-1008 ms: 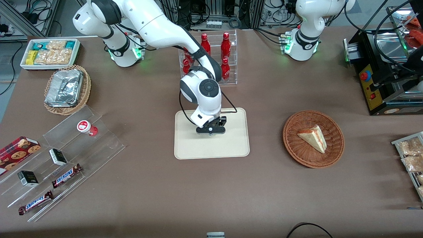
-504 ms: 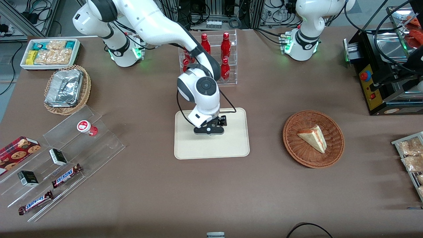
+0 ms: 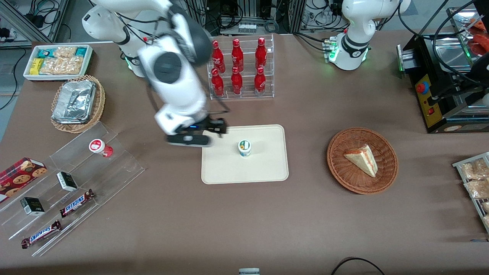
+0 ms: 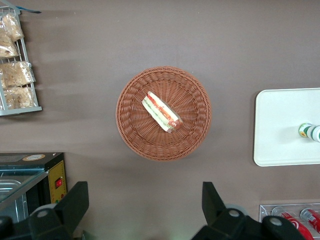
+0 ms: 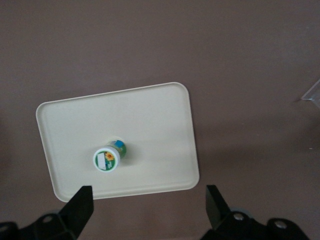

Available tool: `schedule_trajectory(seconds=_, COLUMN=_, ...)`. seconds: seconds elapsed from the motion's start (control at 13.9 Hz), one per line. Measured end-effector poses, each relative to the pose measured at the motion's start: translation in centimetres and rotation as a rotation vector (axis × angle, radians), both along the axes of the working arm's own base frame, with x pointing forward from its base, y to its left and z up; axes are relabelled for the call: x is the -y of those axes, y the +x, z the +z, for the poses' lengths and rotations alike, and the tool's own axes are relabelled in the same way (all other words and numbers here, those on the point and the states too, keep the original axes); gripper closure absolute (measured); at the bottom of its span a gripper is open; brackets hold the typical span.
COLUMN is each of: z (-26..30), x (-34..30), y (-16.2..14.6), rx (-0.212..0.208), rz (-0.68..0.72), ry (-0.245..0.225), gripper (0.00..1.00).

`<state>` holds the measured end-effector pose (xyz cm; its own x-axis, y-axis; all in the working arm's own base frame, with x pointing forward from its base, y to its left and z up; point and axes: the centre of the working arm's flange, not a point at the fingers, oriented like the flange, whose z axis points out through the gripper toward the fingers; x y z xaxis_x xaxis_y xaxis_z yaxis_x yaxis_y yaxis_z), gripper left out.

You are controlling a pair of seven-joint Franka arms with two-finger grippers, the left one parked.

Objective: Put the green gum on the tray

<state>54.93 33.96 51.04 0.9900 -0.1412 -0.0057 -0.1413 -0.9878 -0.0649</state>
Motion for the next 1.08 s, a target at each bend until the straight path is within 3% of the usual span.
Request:
schedule_trajectory(seconds=0.22, z=4.5, x=9.0, y=0.4, rx=-0.035, rz=-0.003, ry=-0.018, gripper=0.00)
schedule_trajectory(seconds=0.72, z=10.0, x=25.5, y=0.0, rx=-0.066, rz=0.054, ry=0.010, gripper=0.00)
schedule_trajectory(seconds=1.08, z=9.2, x=25.9, y=-0.2, rx=-0.093, rz=0.105, ry=0.004, gripper=0.00)
